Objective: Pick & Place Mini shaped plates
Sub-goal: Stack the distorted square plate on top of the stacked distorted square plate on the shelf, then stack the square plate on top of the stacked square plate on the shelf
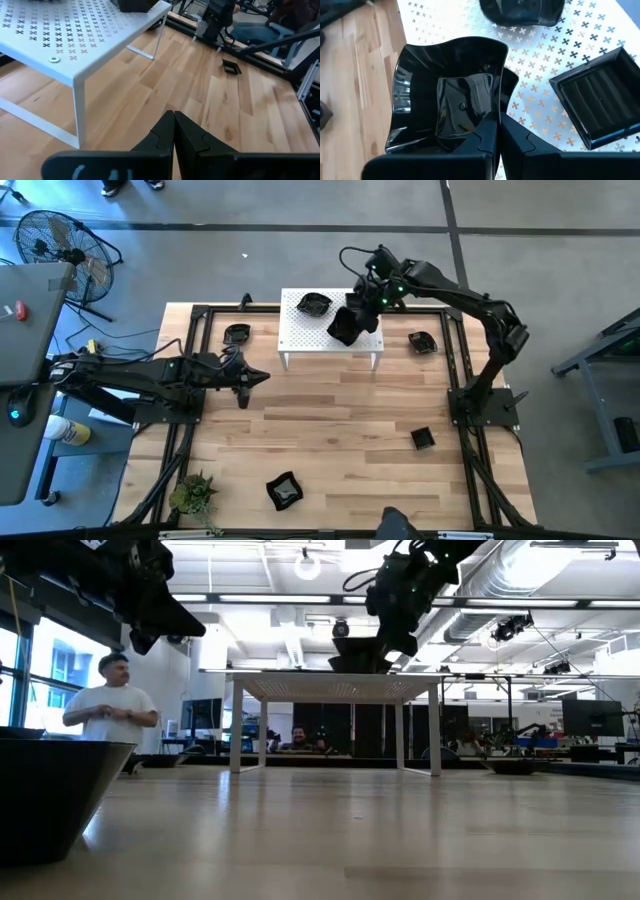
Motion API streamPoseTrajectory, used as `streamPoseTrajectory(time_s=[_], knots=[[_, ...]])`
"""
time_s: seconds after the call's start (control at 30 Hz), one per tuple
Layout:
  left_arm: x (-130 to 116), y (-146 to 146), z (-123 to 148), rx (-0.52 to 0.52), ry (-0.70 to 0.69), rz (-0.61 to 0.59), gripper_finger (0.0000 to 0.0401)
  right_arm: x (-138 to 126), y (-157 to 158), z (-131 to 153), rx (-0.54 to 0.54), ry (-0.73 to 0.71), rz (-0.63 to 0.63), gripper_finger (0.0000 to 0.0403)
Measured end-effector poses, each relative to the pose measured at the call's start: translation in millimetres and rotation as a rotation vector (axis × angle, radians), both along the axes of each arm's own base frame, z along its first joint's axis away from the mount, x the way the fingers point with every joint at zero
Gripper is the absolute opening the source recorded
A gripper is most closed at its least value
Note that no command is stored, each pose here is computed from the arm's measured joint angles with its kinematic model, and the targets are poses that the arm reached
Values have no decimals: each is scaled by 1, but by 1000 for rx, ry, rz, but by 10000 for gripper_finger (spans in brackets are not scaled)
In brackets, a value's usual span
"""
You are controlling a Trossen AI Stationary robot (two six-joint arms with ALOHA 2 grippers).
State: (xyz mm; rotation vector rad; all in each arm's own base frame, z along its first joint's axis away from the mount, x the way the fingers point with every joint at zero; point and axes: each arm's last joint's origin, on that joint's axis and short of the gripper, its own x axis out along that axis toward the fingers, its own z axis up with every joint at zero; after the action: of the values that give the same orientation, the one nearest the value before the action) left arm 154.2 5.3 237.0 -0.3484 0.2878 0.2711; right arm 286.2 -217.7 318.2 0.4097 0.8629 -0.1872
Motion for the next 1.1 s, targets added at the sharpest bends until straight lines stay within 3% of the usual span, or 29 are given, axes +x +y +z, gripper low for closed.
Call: streamPoseTrajectory(time_s=[0.37, 0.6, 0.73, 0.93, 1.1], knots=[[0, 0, 0, -5, -3, 5, 1, 2, 2, 0, 80, 11, -113, 37], [0, 0, 0, -6, -2, 4, 1, 4, 2, 0, 51, 20, -152, 62], [0, 0, 0, -8, 1, -1, 1, -2, 7, 13, 25, -13, -150, 56], [-2, 0, -5, -43, 42, 19, 1, -15, 47, 37, -79, -119, -25, 7], [-6, 1, -14, -125, 128, 98, 1, -30, 86, 20, -87, -259, -16, 10]])
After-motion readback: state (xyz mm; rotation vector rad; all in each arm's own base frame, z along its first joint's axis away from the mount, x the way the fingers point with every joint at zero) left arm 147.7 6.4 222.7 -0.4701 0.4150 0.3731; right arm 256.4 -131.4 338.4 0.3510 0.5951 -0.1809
